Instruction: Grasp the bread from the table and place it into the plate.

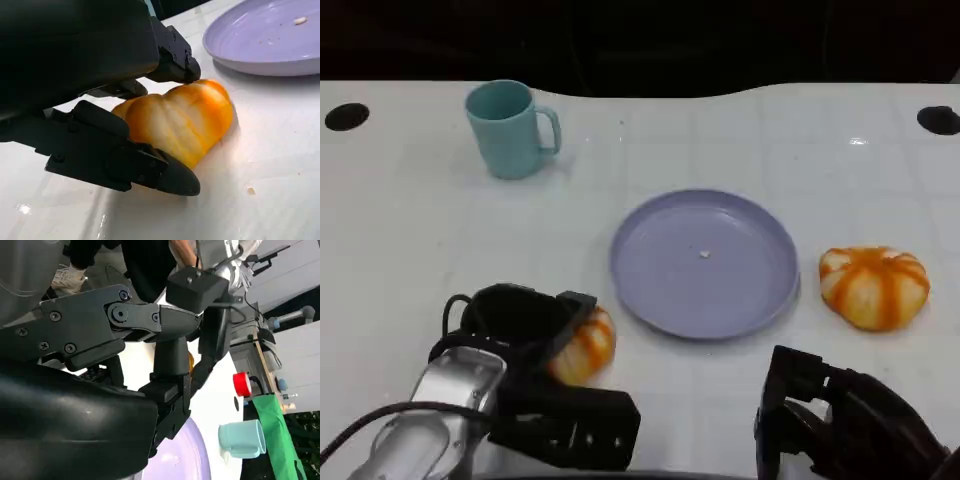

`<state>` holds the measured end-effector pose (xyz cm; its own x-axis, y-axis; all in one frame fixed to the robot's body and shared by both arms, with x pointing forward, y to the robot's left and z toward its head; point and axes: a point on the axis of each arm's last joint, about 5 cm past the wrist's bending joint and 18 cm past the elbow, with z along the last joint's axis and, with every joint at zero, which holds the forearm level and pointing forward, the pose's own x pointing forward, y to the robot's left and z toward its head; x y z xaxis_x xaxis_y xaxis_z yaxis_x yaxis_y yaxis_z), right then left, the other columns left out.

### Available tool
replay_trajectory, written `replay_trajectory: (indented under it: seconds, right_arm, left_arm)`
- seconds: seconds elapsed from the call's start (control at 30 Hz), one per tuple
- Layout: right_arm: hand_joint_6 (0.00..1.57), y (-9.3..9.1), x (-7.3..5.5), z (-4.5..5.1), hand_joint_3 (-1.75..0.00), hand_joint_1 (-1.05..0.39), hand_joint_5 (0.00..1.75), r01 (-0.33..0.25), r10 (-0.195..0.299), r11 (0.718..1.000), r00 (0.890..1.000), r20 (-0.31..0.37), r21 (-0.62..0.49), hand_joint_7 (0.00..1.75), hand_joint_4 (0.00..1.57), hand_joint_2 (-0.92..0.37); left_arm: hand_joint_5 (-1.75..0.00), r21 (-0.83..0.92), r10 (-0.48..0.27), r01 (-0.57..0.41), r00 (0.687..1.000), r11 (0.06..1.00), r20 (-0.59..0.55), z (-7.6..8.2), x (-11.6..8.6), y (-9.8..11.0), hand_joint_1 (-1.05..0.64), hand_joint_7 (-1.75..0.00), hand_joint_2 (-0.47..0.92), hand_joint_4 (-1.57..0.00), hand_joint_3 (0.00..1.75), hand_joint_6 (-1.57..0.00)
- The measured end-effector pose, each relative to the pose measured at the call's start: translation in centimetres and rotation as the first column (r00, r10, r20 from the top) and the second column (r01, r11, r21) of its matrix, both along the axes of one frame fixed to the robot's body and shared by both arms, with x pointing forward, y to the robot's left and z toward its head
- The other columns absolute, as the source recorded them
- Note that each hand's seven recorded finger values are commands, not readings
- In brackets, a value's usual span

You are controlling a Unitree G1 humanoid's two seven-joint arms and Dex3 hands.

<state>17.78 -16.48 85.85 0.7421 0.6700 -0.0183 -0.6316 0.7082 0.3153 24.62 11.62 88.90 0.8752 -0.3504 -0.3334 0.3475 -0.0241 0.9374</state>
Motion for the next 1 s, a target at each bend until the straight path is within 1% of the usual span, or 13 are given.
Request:
replay_trajectory:
  seconds: [0.03,0.07,0.13,0.27,0.4,0.5,0.57,0.7,0.73,0.83,0.87,0.97,1.0]
  right_arm:
    - [0.41,0.0,0.0,0.01,-0.4,-0.51,1.75,0.0,0.0,1.0,1.0,0.0,0.0,1.73,0.62,-0.92]
    - [0.41,0.0,0.0,0.01,-0.4,-0.51,1.75,0.0,0.0,1.0,1.0,0.0,0.0,1.73,0.62,-0.92]
    - [0.41,0.0,0.0,0.0,-0.4,-0.51,1.75,0.0,0.0,1.0,1.0,-0.001,0.001,1.73,0.62,-0.92]
    - [0.41,0.0,0.0,0.0,-0.4,-0.52,1.75,0.0,0.0,1.0,1.0,-0.001,0.0,1.72,0.62,-0.92]
    - [0.42,0.0,0.0,-0.02,-0.4,-0.5,1.75,-0.001,0.001,1.0,1.0,-0.008,0.001,1.71,0.61,-0.92]
    - [0.42,0.0,0.0,0.0,-0.41,-0.5,1.75,-0.002,0.002,1.0,1.0,-0.006,0.001,1.71,0.61,-0.92]
    - [0.42,0.0,0.0,0.0,-0.41,-0.49,1.75,-0.002,0.002,1.0,1.0,-0.006,0.001,1.71,0.61,-0.92]
    - [0.42,0.0,0.0,-0.01,-0.42,-0.51,1.75,-0.002,0.002,1.0,1.0,-0.007,0.001,1.71,0.6,-0.92]
    - [0.41,0.0,0.0,-0.01,-0.42,-0.51,1.75,-0.002,0.002,1.0,1.0,-0.006,0.001,1.71,0.6,-0.92]
    - [0.41,0.0,0.1,-0.03,-0.43,-0.51,1.75,-0.002,0.002,1.0,1.0,-0.008,0.001,1.71,0.59,-0.92]
    - [0.41,0.0,0.1,-0.04,-0.43,-0.5,1.75,-0.002,0.002,1.0,1.0,-0.008,0.0,1.72,0.6,-0.92]
    - [0.42,0.0,0.1,-0.03,-0.43,-0.5,1.75,-0.002,0.002,1.0,1.0,-0.008,0.0,1.71,0.61,-0.92]
    - [0.42,0.0,0.1,-0.03,-0.43,-0.5,1.75,-0.003,0.003,1.0,1.0,-0.007,0.0,1.71,0.61,-0.92]
  left_arm:
    - [-0.62,-0.003,0.004,-0.004,1.0,1.0,-0.006,0.0,0.2,0.0,-0.5,-0.05,0.92,-0.57,0.06,-0.58]
    - [-0.88,-0.011,0.006,-0.006,1.0,1.0,-0.008,-0.1,0.4,0.0,-0.47,-0.07,0.92,-0.55,0.09,-0.67]
    - [-1.29,-0.033,0.002,-0.002,1.0,0.999,0.021,-0.5,0.7,0.1,-0.39,-0.16,0.92,-0.68,0.28,-0.96]
    - [-1.38,-0.065,-0.007,0.012,0.998,0.998,0.068,-1.0,0.9,0.5,-0.37,-0.17,0.92,-0.72,0.44,-1.07]
    - [-1.39,-0.06,-0.018,0.024,0.995,0.998,0.098,-1.2,0.9,0.6,-0.36,-0.17,0.92,-0.72,0.47,-1.08]
    - [-1.49,-0.068,-0.015,0.024,0.992,0.997,0.128,-1.4,0.8,0.7,-0.36,-0.17,0.92,-0.71,0.43,-1.09]
    - [-1.66,-0.077,-0.007,0.019,0.988,0.997,0.151,-1.6,0.7,0.8,-0.35,-0.56,0.92,-0.67,0.4,-0.96]
    - [-1.74,-0.105,0.017,0.005,0.978,0.994,0.21,-2.1,0.1,1.3,-0.33,-1.2,0.92,-0.73,0.37,-0.73]
    - [-1.74,-0.114,0.022,0.005,0.972,0.994,0.232,-2.1,0.0,1.5,-0.32,-1.47,0.92,-0.76,0.36,-0.64]
    - [-1.75,-0.156,0.042,0.007,0.951,0.988,0.306,-2.4,-0.4,1.8,-0.29,-1.7,0.91,-0.81,0.39,-0.57]
    - [-1.75,-0.172,0.051,0.006,0.945,0.985,0.323,-2.5,-0.5,2.0,-0.29,-1.68,0.9,-0.82,0.41,-0.54]
    - [-1.75,-0.21,0.077,0.004,0.924,0.978,0.374,-2.1,-0.6,2.2,-0.32,-0.91,0.92,-0.8,0.29,-0.8]
    - [-1.75,-0.22,0.085,0.004,0.916,0.975,0.392,-1.9,-0.5,2.2,-0.32,-0.82,0.92,-0.8,0.27,-0.84]
